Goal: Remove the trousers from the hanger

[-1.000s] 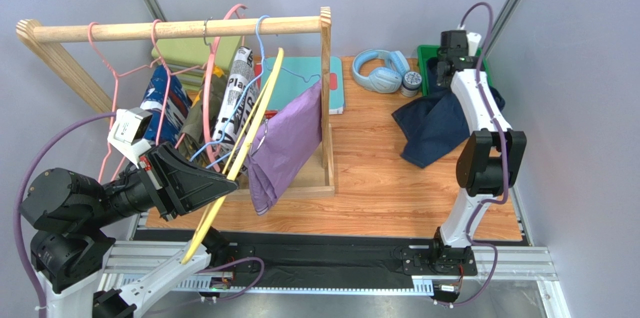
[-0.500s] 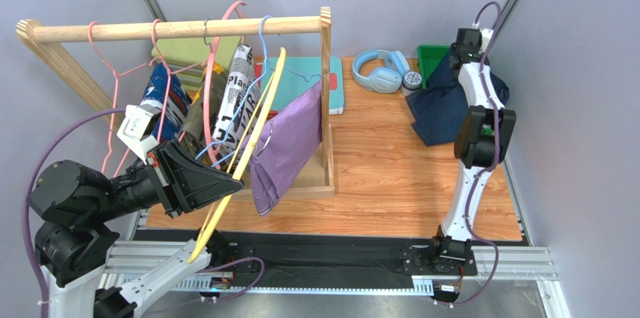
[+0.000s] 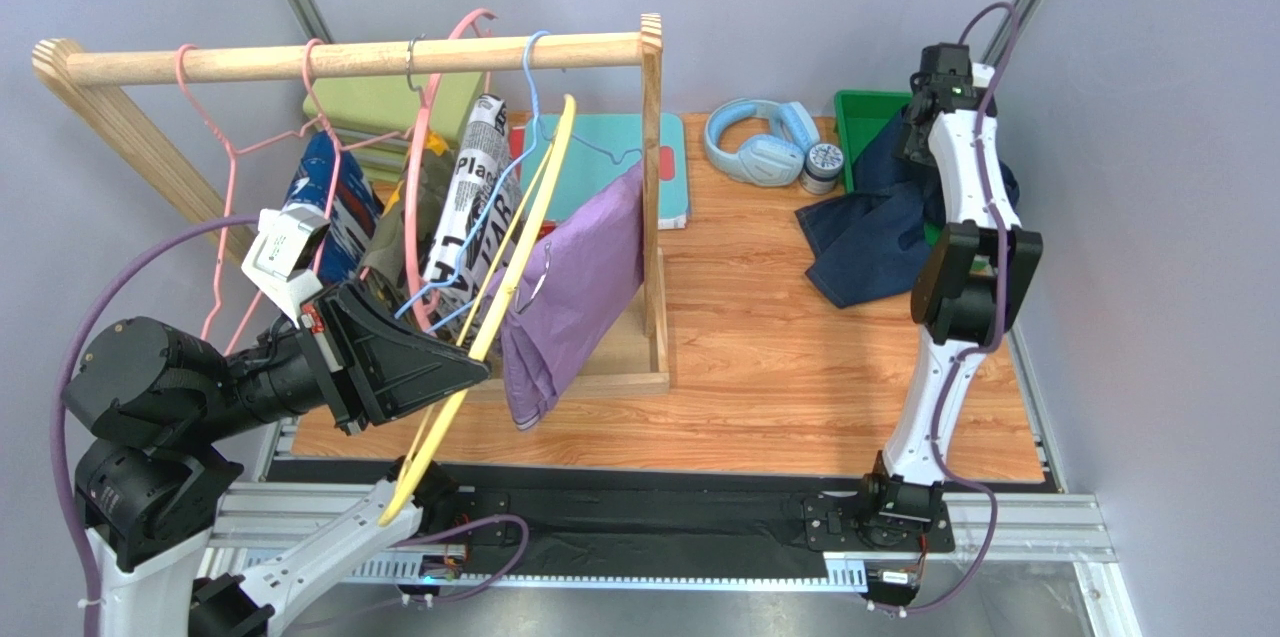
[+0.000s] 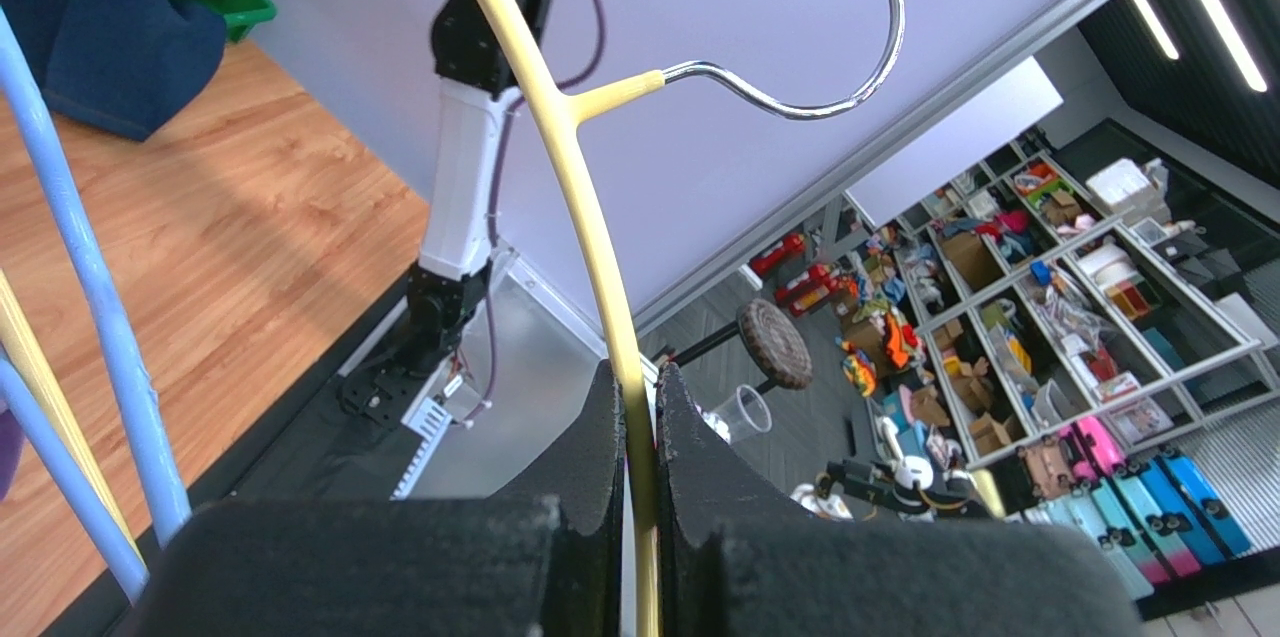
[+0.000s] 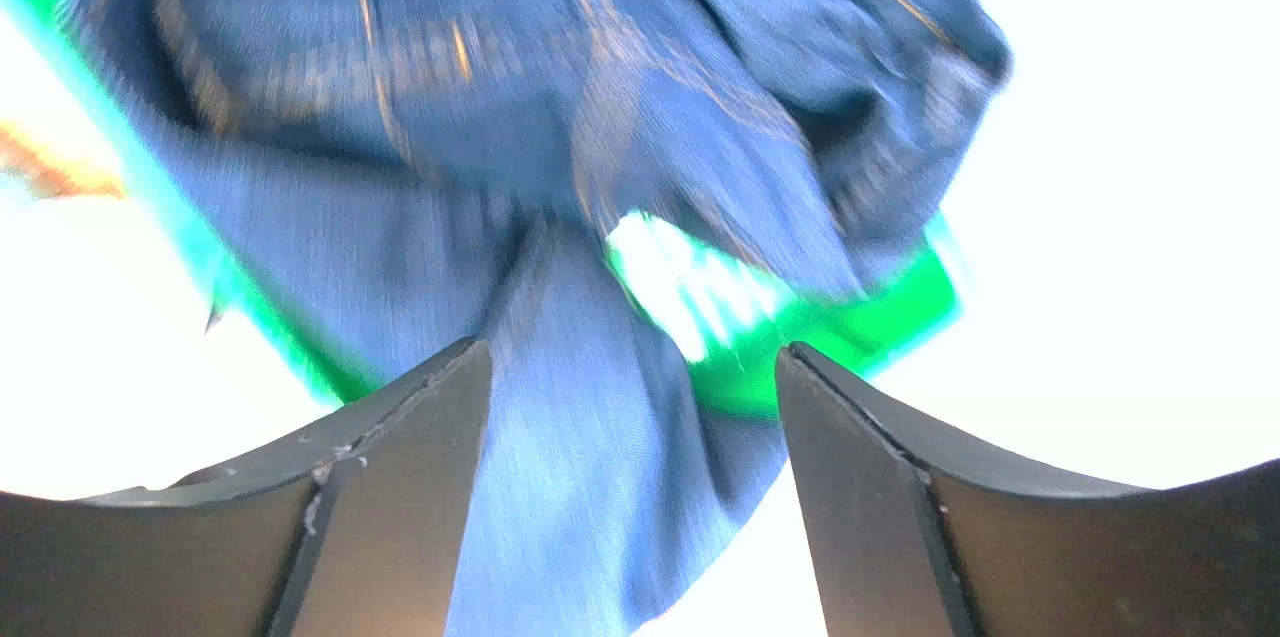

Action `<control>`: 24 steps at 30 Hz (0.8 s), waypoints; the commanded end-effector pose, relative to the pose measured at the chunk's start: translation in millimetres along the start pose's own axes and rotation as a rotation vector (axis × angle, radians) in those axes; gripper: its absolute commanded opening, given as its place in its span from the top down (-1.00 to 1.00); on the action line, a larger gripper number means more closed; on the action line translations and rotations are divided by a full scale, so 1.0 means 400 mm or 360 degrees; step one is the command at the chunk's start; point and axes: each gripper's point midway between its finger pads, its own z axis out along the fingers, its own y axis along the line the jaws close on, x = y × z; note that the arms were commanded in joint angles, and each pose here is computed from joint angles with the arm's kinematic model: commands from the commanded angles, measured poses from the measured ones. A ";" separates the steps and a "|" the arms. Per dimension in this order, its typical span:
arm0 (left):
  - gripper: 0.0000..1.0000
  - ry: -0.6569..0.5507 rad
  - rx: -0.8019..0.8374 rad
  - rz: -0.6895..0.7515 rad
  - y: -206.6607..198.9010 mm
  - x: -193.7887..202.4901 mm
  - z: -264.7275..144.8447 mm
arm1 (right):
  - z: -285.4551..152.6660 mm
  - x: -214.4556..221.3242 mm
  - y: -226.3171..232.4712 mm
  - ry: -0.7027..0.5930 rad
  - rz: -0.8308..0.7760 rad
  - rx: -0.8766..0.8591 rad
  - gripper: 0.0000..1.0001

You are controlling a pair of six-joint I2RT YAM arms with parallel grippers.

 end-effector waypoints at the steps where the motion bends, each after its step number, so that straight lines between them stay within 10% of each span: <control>1: 1.00 0.0013 0.0344 0.0264 -0.133 0.004 -0.053 | -0.169 0.030 -0.042 0.0010 0.0067 -0.0095 -0.53; 10: 1.00 0.0000 0.0374 0.0266 -0.147 0.008 -0.066 | -0.201 0.232 0.047 0.0019 0.0091 -0.0518 -0.82; 24: 1.00 0.0004 0.0347 0.0242 -0.131 0.004 -0.051 | 0.003 0.243 0.085 0.0091 0.0072 -0.0314 -0.52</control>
